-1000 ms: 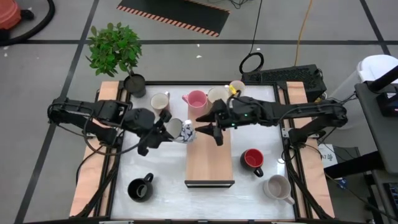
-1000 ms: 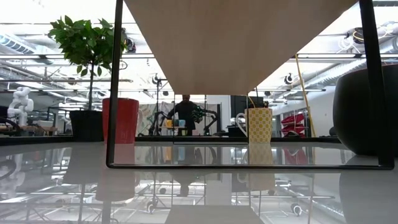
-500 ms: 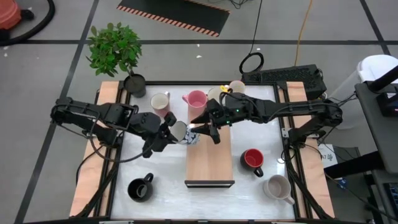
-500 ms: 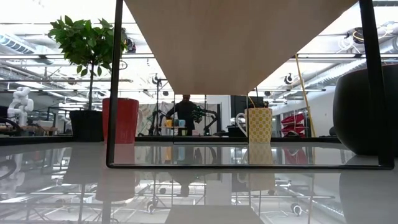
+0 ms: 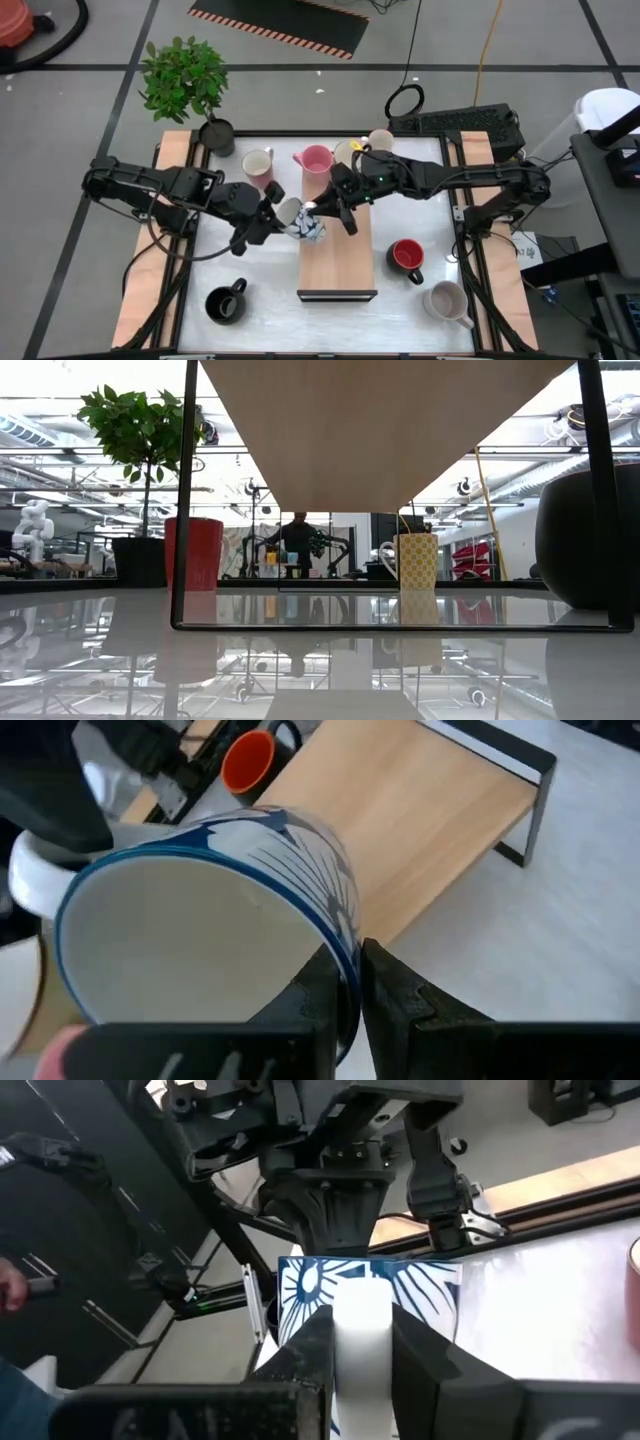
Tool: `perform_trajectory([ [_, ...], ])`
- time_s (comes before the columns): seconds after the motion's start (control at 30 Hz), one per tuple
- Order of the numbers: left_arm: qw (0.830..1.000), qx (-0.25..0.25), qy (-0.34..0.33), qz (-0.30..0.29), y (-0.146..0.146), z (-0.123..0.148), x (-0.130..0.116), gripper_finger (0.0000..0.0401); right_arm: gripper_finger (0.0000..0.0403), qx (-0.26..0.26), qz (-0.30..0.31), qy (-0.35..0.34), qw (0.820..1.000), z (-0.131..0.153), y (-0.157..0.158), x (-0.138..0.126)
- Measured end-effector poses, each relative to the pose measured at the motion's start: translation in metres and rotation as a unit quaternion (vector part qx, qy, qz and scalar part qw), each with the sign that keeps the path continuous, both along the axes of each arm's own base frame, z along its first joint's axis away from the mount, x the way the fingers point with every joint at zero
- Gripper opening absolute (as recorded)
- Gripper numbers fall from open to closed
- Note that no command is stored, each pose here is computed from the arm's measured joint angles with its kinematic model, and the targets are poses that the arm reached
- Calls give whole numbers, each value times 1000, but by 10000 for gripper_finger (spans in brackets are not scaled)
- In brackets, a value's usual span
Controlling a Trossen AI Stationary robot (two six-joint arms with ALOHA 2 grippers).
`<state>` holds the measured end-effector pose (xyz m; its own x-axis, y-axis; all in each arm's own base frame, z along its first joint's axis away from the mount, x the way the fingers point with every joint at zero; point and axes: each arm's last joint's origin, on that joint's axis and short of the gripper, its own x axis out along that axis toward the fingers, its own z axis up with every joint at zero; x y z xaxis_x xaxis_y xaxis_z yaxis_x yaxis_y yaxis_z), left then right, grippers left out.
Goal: Place coffee mugs
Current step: Put the blue-white mug on the shelf
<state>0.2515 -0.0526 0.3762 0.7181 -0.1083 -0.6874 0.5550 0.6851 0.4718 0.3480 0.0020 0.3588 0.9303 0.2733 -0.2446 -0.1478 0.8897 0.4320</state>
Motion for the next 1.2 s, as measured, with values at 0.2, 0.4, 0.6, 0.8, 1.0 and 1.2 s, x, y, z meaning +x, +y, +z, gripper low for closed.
perform_trajectory([
  [0.2, 994, -30, -2, 110, 5, 0, 0, 106, 49, 5, -7, 6, 1000, 0, -1, -1],
  [0.4, 977, -81, -25, 195, 8, 7, -5, 213, 49, -2, -8, 13, 1000, 7, -2, -12],
  [0.6, 961, -101, -45, 253, 11, 11, -10, 303, 49, -14, -20, 33, 999, 19, -4, -37],
  [0.8, 946, -90, -67, 302, 18, 16, -17, 325, 49, -33, -55, 23, 998, 39, -6, -67],
  [1.0, 936, -96, -72, 330, 27, 16, -17, 325, 49, -62, -79, -53, 994, 60, -6, -104],
  [1.2, 934, -95, -72, 337, 31, 16, -16, 326, 49, -52, -117, -151, 980, 32, -7, -138],
])
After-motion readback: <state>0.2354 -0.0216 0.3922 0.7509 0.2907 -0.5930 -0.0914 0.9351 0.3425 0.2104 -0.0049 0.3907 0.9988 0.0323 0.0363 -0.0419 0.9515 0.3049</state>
